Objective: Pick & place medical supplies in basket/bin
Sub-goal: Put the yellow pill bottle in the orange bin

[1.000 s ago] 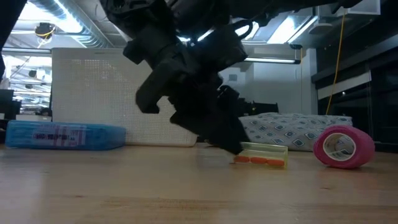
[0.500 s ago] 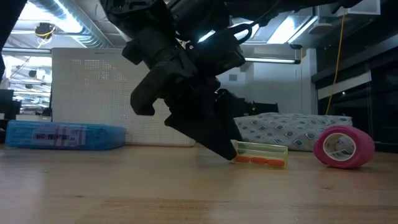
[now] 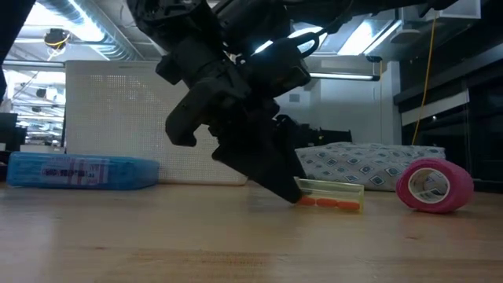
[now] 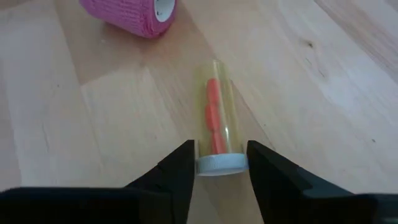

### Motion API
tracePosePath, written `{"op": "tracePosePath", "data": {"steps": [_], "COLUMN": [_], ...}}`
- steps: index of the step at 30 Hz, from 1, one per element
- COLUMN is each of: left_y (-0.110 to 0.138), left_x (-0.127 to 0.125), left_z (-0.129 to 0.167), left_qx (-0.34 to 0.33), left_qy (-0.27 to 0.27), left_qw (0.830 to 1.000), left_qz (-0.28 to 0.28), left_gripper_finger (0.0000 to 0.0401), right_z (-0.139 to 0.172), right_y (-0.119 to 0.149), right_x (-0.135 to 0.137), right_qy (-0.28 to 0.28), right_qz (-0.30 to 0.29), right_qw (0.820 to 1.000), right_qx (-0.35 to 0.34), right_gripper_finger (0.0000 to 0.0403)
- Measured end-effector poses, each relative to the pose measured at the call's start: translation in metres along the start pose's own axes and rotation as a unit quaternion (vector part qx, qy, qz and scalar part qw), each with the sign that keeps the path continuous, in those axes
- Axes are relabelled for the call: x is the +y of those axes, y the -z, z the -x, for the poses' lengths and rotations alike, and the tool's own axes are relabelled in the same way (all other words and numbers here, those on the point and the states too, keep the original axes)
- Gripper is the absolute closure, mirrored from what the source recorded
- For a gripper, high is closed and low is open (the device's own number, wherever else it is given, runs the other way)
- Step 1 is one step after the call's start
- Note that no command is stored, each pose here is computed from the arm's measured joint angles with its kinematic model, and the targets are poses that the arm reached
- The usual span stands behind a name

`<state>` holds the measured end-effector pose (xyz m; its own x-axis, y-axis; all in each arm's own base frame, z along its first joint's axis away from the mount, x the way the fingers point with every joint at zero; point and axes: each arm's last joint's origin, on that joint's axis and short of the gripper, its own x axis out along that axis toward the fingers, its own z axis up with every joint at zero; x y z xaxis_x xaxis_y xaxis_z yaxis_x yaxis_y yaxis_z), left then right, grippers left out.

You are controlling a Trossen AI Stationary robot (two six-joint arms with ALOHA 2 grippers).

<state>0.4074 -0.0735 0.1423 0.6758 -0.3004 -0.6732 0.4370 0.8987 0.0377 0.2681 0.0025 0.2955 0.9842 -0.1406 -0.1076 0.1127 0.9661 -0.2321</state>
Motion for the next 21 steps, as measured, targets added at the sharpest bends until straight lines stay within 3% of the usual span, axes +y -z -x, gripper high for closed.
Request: {"op": "tracePosePath", "data": {"steps": [6,13,21], "left_y": [0.001,0.001,-0.013], "left_x": [0.007,0.008,-0.001], "left_z": [0.001,0.009,0.063], "left_qx": [-0.001,0.016,0.069], "left_qy": [-0.006,0.008,0.018], "left_qw": [1.0,1.0,0.997], "left_qz": [0.014,0.015,0.011], "left_gripper_finger": [0.0302,0.0303,0.0303], "right_z": [0.0,0.0,0.0], "right_y": [0.0,0.0,0.001], "right_x": [0.0,0.0,0.0], "right_qy": [0.0,0.0,-0.001], "right_qz": [0.0,0.001,0.001], "right_qw": [1.0,1.0,1.0], "right_qx": [0.0,0.002,0.004], "right_gripper_finger": [0.0225,0.0225,0.0225]}}
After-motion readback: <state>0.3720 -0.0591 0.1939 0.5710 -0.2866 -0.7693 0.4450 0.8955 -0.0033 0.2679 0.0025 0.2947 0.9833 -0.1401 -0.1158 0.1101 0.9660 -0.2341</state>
